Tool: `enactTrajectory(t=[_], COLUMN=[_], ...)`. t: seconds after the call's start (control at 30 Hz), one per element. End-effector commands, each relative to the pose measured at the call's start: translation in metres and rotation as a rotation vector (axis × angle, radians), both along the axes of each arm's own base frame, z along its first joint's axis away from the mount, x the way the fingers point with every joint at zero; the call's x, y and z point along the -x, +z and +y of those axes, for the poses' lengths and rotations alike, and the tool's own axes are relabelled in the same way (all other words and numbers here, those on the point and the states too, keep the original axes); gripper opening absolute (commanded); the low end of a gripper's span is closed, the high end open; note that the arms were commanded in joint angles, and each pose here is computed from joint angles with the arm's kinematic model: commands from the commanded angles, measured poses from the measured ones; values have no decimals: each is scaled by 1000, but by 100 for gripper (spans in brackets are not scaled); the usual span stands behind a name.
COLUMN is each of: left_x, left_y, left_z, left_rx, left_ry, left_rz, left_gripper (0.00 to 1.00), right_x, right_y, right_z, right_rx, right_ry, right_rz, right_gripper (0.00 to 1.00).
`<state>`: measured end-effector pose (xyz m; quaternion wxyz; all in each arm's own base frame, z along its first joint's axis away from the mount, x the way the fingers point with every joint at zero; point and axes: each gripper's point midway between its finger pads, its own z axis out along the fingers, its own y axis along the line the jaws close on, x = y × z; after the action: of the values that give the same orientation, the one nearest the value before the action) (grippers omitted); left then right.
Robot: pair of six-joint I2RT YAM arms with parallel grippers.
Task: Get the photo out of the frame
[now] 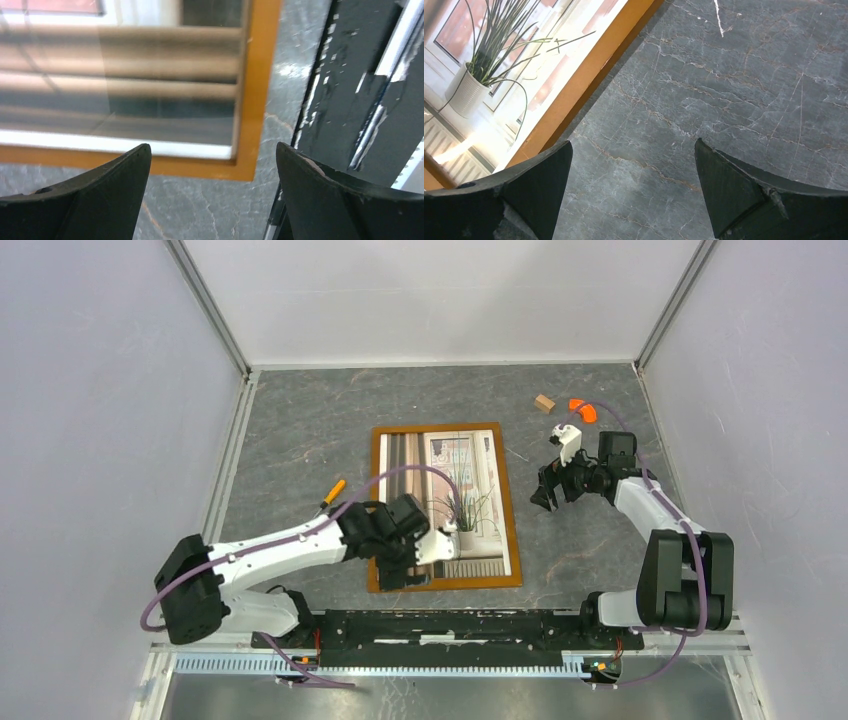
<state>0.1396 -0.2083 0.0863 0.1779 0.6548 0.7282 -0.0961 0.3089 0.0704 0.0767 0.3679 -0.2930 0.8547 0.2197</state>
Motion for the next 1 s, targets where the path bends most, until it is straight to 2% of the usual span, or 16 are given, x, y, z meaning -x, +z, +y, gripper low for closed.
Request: enactTrajectory(t=[0.0,0.1,0.47,0.7,0.97], left_x=[1,10,1,-19,-68], left_y=[-9,-23,-50,-52,-40], left_z=[-32,-41,-55,-57,-59], left_rx=[41,27,-17,-2,73], left_ry=[3,-21,-38,-21,83], left_rz=[-76,-62,-116,-126,-105], left_gripper=[100,100,100,98,89], right_x=[-3,-3,-1,2,3], right_y=[-4,-6,-9,-9,-10], right_z=[1,1,2,5,7], right_rx=[1,3,-2,-23,-37], right_ry=[5,8,19,24,32], right_rz=[-8,-1,11,27,41], right_gripper=[98,98,98,98,98])
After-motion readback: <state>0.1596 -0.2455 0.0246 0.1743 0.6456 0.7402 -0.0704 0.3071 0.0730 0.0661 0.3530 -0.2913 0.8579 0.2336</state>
